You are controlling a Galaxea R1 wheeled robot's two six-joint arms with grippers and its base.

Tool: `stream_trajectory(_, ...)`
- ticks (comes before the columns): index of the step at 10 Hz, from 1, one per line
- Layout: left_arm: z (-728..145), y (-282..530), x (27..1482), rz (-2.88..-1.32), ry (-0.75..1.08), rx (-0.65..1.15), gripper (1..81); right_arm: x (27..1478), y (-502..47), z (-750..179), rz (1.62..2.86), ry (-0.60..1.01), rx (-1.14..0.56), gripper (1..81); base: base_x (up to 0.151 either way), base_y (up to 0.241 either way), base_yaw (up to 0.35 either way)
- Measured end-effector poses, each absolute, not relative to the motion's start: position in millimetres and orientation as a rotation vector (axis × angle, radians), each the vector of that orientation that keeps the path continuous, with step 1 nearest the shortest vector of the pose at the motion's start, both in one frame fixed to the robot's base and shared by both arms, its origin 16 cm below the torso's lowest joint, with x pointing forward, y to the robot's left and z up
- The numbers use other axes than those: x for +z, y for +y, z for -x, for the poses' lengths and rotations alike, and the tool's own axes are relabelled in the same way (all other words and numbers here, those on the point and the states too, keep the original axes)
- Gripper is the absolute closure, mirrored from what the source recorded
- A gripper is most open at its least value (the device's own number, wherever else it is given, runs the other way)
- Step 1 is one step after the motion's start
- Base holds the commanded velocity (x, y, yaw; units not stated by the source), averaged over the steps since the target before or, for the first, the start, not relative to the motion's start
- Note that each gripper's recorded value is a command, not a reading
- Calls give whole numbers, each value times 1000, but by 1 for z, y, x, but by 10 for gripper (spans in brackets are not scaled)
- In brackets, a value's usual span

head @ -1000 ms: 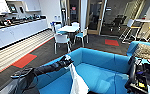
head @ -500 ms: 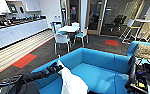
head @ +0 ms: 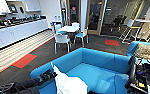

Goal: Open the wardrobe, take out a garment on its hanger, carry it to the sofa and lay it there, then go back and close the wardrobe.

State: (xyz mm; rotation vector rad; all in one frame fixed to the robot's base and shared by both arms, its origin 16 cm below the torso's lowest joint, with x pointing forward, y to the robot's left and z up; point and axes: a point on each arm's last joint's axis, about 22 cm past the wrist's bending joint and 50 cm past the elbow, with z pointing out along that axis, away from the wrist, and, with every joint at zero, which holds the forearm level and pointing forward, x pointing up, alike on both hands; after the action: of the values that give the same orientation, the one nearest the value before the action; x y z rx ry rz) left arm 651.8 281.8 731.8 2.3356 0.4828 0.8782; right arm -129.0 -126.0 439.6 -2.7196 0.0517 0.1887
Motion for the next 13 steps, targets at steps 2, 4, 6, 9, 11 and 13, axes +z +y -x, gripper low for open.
stream_trajectory(2, -626, 294, 704, -2375, 492, 844, 811, 440, -126, 129, 2720, 52, 189, 10, 0, 0, 0)
stream_trajectory(4, -610, 319, 683, -2420, 512, 847, 811, 440, -126, 130, 2719, 53, 190, 10, 0, 0, 0)
stream_trajectory(6, -595, 336, 665, -2458, 528, 842, 811, 440, -126, 131, 2719, 52, 191, 10, 0, 0, 0)
stream_trajectory(9, -580, 366, 646, -2510, 570, 849, 811, 440, -126, 131, 2719, 52, 192, 10, 0, 0, 0)
stream_trajectory(11, -566, 377, 634, -2550, 544, 848, 10, 440, -126, 131, 2719, 51, 192, 10, 0, 0, 0)
stream_trajectory(13, -558, 383, 632, -2528, 543, 857, 10, 440, -126, 131, 2719, 52, 192, 10, 0, 0, 0)
